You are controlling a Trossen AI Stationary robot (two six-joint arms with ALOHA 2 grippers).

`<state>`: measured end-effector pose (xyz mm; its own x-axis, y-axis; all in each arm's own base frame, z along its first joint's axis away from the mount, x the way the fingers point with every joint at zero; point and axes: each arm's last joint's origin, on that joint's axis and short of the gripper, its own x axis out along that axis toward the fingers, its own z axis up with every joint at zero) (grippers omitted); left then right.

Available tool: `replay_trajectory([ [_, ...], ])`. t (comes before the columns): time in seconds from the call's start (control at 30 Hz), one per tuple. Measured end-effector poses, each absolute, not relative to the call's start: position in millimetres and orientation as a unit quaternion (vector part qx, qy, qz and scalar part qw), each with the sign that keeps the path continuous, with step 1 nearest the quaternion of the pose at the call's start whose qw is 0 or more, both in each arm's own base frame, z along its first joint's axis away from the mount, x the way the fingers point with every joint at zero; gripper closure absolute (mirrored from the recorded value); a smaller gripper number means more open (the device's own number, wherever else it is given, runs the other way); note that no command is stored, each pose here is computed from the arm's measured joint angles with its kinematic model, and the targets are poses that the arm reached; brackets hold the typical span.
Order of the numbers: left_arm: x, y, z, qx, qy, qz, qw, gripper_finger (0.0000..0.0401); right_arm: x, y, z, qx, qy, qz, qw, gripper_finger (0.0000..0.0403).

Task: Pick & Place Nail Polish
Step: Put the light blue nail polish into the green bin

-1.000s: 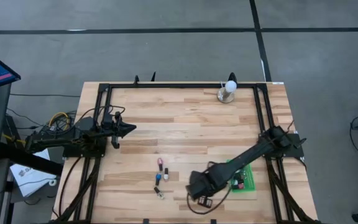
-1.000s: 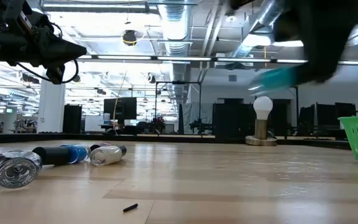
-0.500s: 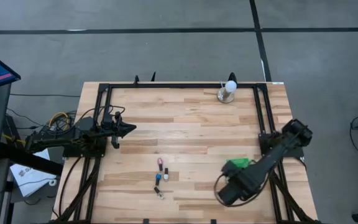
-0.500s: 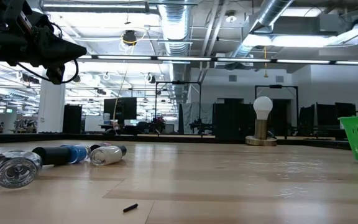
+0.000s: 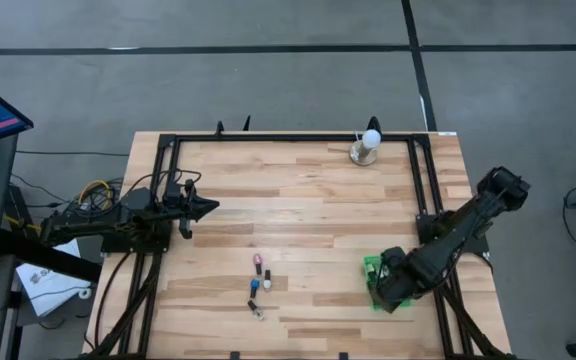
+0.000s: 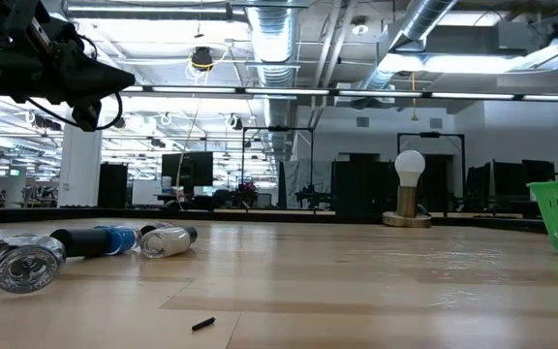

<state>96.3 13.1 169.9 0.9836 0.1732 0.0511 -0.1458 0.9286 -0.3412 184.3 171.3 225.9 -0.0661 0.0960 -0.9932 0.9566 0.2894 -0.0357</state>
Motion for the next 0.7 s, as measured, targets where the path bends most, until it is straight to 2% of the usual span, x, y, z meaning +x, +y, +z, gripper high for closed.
replay_trajectory([
  [0.2, 96.3, 13.1, 169.9, -0.170, -0.040, 0.081, 0.981, 0.0400, 187.0, 159.3, 217.6, 0.436, 0.601, -0.442, 0.504, 0.0361],
  [0.7, 96.3, 13.1, 169.9, -0.171, -0.040, 0.081, 0.981, 0.0400, 211.6, 154.5, 182.7, 0.396, 0.637, -0.465, 0.471, 0.0361],
])
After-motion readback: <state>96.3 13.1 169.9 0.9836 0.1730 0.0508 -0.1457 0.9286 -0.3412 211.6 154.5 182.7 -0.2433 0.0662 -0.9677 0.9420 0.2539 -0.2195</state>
